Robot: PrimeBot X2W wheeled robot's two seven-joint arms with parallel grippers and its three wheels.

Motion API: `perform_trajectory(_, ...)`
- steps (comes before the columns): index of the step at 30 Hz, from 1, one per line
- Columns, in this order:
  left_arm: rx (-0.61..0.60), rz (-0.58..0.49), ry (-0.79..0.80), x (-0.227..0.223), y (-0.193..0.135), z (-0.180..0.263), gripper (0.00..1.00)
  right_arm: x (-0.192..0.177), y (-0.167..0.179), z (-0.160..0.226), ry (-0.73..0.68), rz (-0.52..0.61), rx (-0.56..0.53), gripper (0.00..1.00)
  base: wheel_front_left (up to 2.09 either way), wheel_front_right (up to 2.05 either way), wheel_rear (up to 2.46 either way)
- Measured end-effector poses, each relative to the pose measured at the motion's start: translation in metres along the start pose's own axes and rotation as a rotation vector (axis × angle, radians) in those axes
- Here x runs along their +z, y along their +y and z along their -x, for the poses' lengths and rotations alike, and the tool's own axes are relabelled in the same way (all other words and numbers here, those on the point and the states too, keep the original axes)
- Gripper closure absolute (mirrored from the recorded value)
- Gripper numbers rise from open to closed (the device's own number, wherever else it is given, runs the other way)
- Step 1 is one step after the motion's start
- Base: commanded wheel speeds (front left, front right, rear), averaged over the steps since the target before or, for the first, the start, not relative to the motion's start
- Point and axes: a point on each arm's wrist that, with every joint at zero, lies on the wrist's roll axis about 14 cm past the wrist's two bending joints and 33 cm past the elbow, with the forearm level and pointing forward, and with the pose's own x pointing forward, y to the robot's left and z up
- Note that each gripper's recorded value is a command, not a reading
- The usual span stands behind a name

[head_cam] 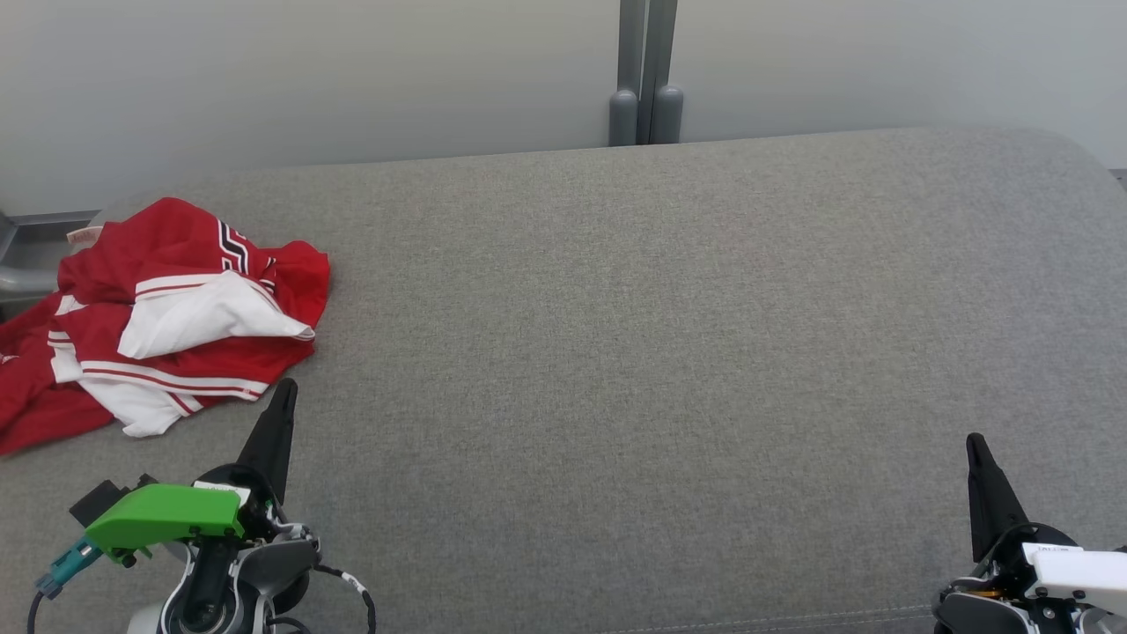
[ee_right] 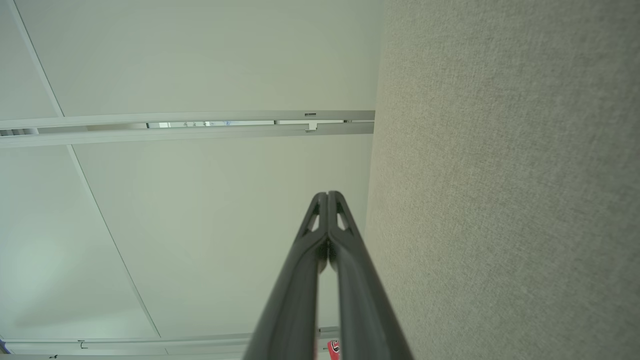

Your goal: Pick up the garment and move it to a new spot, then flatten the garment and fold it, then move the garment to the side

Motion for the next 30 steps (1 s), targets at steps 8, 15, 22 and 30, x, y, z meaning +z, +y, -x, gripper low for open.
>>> perform_trajectory(8, 0.000, 0.000, 0.000, 0.0000, 0.0000, 0.0000, 1.00, 0.0000, 0.0000, 0.0000, 0.000, 0.000, 0.000, 1.00, 0.00, 0.00, 0.00)
perform_trajectory(15, 0.000, 0.000, 0.000, 0.0000, 0.0000, 0.0000, 1.00, 0.0000, 0.0000, 0.0000, 0.000, 0.000, 0.000, 1.00, 0.00, 0.00, 0.00)
perform_trajectory(22, 0.000, 0.000, 0.000, 0.0000, 0.0000, 0.0000, 1.00, 0.0000, 0.0000, 0.0000, 0.000, 0.000, 0.000, 1.00, 0.00, 0.00, 0.00)
perform_trajectory(30, 0.000, 0.000, 0.000, 0.0000, 0.0000, 0.0000, 1.00, 0.0000, 0.0000, 0.0000, 0.000, 0.000, 0.000, 1.00, 0.00, 0.00, 0.00)
